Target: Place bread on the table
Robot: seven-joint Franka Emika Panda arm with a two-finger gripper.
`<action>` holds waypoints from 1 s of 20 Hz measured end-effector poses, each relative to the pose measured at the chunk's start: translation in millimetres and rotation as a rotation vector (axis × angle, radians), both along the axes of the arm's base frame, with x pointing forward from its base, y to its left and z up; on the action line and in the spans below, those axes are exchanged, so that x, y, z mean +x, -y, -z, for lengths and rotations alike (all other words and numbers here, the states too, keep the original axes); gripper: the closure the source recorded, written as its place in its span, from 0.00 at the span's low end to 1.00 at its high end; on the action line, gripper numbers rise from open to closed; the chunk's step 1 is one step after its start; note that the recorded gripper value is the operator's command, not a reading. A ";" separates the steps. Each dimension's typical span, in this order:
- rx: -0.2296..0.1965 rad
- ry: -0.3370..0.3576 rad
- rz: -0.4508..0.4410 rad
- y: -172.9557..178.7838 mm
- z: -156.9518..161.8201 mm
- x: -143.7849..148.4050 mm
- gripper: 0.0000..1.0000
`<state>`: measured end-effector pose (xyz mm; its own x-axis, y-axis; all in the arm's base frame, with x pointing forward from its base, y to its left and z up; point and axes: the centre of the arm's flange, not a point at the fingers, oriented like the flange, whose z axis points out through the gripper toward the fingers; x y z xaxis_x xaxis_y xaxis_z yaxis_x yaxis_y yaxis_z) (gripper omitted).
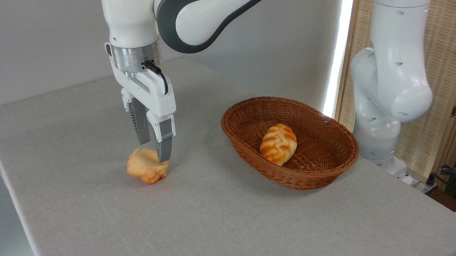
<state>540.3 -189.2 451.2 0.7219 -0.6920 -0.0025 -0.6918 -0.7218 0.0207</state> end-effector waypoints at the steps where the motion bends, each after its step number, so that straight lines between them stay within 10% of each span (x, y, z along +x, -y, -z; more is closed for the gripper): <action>1: 0.000 0.000 0.000 0.0 0.0 0.0 0.00; 20: -0.013 0.102 -0.009 -31.7 -74.1 -6.2 0.00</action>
